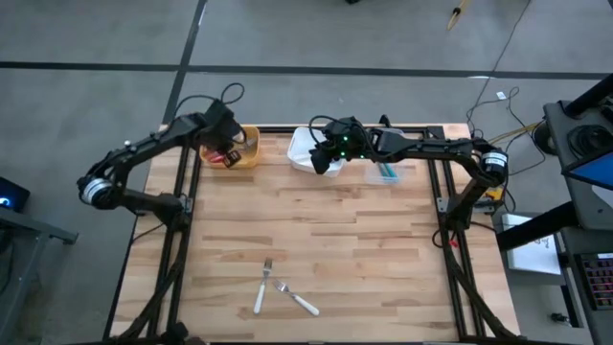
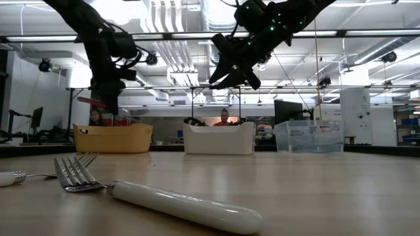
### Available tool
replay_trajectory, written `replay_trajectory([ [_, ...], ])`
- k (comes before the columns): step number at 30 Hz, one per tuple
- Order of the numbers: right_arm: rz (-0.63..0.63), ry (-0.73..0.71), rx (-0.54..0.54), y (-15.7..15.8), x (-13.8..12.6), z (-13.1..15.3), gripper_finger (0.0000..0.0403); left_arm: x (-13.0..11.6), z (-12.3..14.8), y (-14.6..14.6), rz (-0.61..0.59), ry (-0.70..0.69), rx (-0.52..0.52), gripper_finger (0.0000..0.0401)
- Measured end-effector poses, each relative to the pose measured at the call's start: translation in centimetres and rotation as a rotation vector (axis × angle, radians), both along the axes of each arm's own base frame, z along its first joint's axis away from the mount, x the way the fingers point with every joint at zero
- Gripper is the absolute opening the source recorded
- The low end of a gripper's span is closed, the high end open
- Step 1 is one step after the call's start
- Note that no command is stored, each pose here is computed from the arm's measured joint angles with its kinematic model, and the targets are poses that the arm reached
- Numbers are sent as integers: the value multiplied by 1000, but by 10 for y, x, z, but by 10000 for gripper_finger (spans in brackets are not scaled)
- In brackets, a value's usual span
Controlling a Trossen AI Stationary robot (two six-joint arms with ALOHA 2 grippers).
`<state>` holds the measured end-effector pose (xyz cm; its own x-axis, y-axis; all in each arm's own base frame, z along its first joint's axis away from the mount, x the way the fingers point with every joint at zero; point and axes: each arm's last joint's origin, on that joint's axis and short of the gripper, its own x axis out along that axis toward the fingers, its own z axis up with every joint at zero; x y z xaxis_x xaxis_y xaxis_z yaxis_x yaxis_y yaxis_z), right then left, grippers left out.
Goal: Sort silverware by color (type)
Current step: Put the pink fork into the yellow bin
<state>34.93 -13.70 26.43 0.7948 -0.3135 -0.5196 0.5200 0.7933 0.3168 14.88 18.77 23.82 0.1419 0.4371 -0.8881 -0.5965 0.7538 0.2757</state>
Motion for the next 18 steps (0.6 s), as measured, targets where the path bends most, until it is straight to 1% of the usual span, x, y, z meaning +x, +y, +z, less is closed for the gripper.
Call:
replay_trajectory([
  [2,-1,0,0,0,0,0,143,-1,2,7,21,31,-42,26],
  [4,1,1,-2,0,0,0,145,-2,-2,13,26,79,-98,26],
  [7,7,5,-12,0,0,0,145,2,-7,23,7,115,-138,26],
  [11,13,11,-19,0,0,0,144,8,-17,30,-12,143,-236,26],
  [18,22,22,-29,0,0,-1,143,17,-29,44,-32,176,-273,33],
])
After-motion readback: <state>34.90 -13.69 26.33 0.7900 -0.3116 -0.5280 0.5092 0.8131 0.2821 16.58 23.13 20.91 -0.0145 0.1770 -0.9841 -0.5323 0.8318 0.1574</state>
